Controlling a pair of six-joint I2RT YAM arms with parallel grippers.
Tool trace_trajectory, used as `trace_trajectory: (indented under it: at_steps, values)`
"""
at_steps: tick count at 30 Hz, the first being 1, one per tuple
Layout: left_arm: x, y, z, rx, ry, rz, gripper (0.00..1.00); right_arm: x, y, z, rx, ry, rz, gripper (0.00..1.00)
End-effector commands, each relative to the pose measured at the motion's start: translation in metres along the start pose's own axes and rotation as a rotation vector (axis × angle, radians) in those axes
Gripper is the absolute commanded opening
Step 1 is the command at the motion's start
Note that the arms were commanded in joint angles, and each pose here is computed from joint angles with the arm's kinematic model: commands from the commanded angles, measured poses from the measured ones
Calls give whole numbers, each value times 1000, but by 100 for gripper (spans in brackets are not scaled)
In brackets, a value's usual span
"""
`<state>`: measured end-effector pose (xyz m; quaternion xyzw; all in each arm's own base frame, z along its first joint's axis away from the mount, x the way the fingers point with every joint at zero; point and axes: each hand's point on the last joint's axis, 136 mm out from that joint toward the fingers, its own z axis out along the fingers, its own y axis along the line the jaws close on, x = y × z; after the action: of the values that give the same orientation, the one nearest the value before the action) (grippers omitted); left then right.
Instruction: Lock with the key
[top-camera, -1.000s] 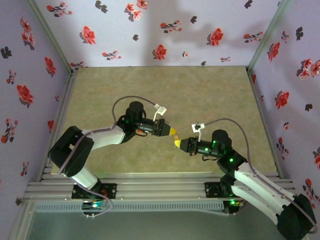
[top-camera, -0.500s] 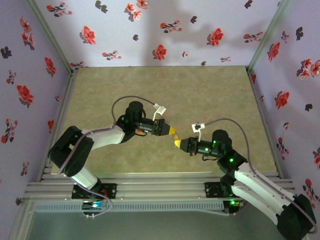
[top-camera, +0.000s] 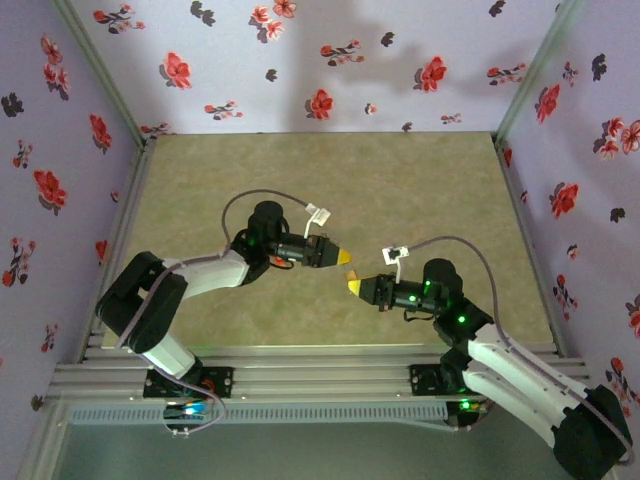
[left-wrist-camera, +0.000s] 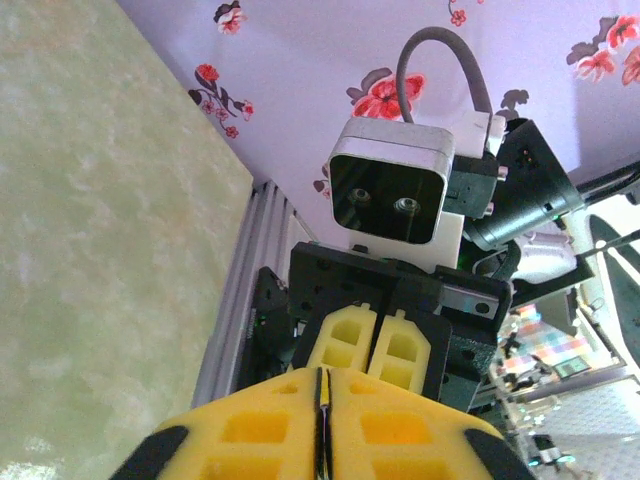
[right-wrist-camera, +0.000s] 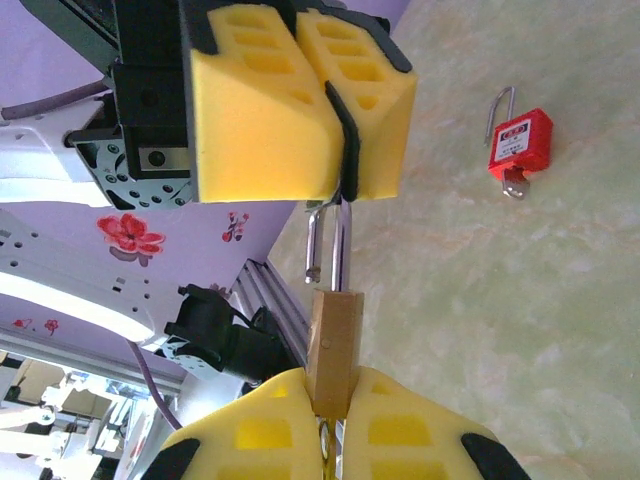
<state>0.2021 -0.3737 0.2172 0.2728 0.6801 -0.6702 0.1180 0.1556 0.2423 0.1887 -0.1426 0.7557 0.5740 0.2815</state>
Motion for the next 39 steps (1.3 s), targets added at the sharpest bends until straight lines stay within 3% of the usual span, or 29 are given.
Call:
trace_trajectory:
  at_steps: [1, 12, 18, 30, 39]
  values:
    - [-2, -7, -3, 22, -8, 36, 1, -10, 18, -2, -55, -27, -43, 0]
    - [-1, -11, -1, 61, -3, 46, 0, -14, 19, -7, -54, -52, -31, 0]
    - [-1, -22, 1, 136, 0, 44, 14, -18, 19, -8, -55, -60, -28, 0]
    - [-1, -24, 3, 154, 5, 36, 8, -20, 15, -9, -37, -69, -24, 0]
    - [0, -17, 7, 142, 15, 20, 18, -30, 14, -12, -20, -102, -21, 0]
